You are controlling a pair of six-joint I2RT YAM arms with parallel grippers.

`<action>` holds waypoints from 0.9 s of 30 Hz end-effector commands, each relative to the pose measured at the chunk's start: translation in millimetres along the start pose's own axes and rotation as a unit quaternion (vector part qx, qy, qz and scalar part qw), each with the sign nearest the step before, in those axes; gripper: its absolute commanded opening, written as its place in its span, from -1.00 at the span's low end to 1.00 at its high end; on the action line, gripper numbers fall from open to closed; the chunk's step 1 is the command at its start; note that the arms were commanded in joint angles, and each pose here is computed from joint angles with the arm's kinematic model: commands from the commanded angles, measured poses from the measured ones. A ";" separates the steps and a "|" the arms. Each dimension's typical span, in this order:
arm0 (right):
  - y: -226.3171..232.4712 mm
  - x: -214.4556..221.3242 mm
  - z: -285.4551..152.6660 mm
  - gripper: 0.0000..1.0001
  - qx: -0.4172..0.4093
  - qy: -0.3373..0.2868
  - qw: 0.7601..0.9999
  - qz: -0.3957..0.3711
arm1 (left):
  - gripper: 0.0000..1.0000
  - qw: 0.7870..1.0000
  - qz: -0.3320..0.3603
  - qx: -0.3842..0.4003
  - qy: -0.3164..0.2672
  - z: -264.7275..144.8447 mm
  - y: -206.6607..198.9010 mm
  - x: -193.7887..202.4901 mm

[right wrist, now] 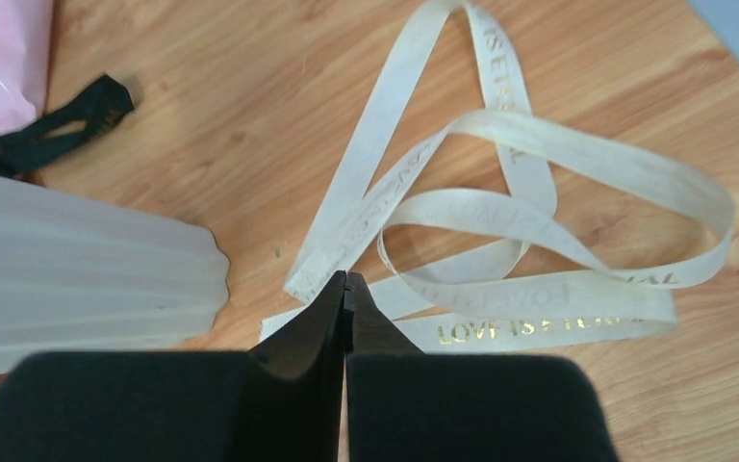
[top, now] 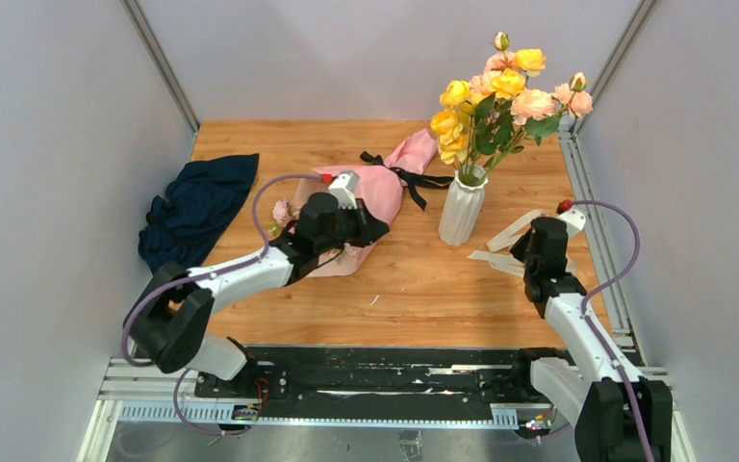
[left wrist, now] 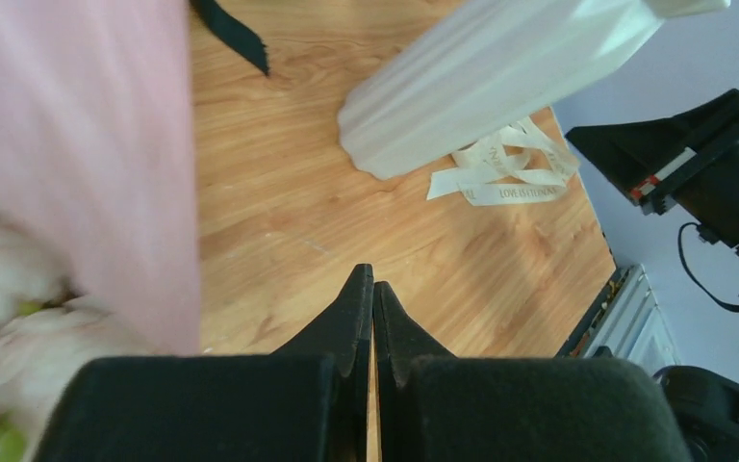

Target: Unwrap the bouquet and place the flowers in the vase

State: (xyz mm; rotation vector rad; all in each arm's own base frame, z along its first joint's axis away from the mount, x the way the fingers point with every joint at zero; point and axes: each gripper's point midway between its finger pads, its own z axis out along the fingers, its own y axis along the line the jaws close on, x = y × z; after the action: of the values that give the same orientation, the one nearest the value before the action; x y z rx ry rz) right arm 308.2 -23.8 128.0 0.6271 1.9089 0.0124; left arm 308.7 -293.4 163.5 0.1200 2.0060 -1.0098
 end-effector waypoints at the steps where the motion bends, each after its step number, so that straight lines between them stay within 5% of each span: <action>1: 4.1 19.1 6.6 -1.00 -0.019 0.027 0.999 0.018 | -1.00 1.000 0.013 0.019 0.004 32.7 -26.1 6.1; 16: 17.8 42.2 20.7 -1.00 -0.052 0.077 0.996 0.002 | -1.00 0.996 -0.027 0.023 0.086 115.1 -3.4 83.3; 27: 20.7 54.9 26.1 -1.00 -0.059 0.099 0.993 0.005 | -1.00 0.994 -0.034 0.005 0.100 145.3 10.7 105.0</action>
State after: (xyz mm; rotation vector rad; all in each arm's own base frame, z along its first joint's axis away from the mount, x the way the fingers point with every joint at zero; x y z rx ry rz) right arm 318.8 9.8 73.9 0.5713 2.0875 0.1749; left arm 336.1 -402.6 34.8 0.1650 2.2300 -1.0658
